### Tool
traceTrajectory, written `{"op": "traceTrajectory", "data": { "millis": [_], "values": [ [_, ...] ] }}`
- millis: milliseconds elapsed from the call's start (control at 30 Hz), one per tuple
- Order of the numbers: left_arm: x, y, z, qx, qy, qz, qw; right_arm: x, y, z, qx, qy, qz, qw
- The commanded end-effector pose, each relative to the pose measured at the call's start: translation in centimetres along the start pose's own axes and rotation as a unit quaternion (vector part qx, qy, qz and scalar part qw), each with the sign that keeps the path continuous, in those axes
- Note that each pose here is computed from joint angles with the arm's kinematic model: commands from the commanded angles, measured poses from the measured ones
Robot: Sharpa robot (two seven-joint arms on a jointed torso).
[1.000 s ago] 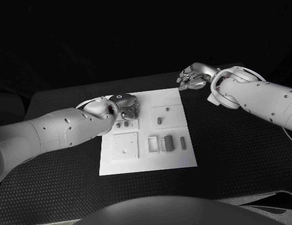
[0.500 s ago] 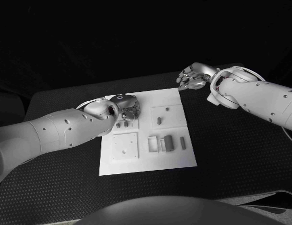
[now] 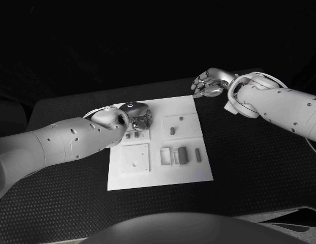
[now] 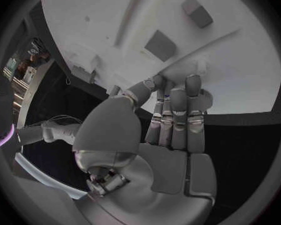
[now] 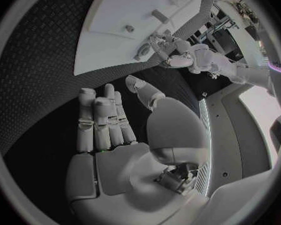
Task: Assemble the parts on the task board
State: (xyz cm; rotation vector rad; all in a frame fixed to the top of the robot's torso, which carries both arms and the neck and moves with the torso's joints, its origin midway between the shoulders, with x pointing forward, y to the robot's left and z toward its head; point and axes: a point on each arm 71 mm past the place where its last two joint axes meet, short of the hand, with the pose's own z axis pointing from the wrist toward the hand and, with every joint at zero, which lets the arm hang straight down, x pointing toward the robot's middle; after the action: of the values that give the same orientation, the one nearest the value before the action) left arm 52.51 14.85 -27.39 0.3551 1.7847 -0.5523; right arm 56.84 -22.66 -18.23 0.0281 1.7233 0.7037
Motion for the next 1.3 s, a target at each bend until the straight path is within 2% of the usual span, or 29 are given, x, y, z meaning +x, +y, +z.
{"op": "traceTrajectory", "data": {
  "millis": [33, 400, 800, 1000, 1167, 1300],
  "values": [
    [1.62, -0.35, -0.23, 0.009, 0.031, -0.001, 0.999, 0.1, 0.1, 0.0, -0.005, 0.005, 0.001, 1.000],
    [1.25, 0.26, -0.63, 0.010, 0.006, -0.006, 1.000, 0.1, 0.1, 0.0, -0.005, 0.005, 0.001, 1.000],
    [0.96, 0.44, -1.11, 0.011, -0.008, -0.028, 1.000, 0.1, 0.1, 0.0, -0.005, 0.005, 0.001, 1.000],
    [-0.10, 0.88, -1.49, 0.005, -0.021, -0.045, 0.999, 0.0, 0.0, 0.0, -0.004, 0.005, 0.000, 1.000],
    [-1.76, 1.43, -2.08, 0.000, -0.038, -0.060, 0.997, 0.0, -0.2, -0.1, -0.002, 0.005, 0.000, 1.000],
    [-2.61, 1.83, -2.55, -0.003, -0.043, -0.063, 0.997, -0.1, -0.2, -0.2, -0.001, 0.004, 0.000, 1.000]
  ]
}}
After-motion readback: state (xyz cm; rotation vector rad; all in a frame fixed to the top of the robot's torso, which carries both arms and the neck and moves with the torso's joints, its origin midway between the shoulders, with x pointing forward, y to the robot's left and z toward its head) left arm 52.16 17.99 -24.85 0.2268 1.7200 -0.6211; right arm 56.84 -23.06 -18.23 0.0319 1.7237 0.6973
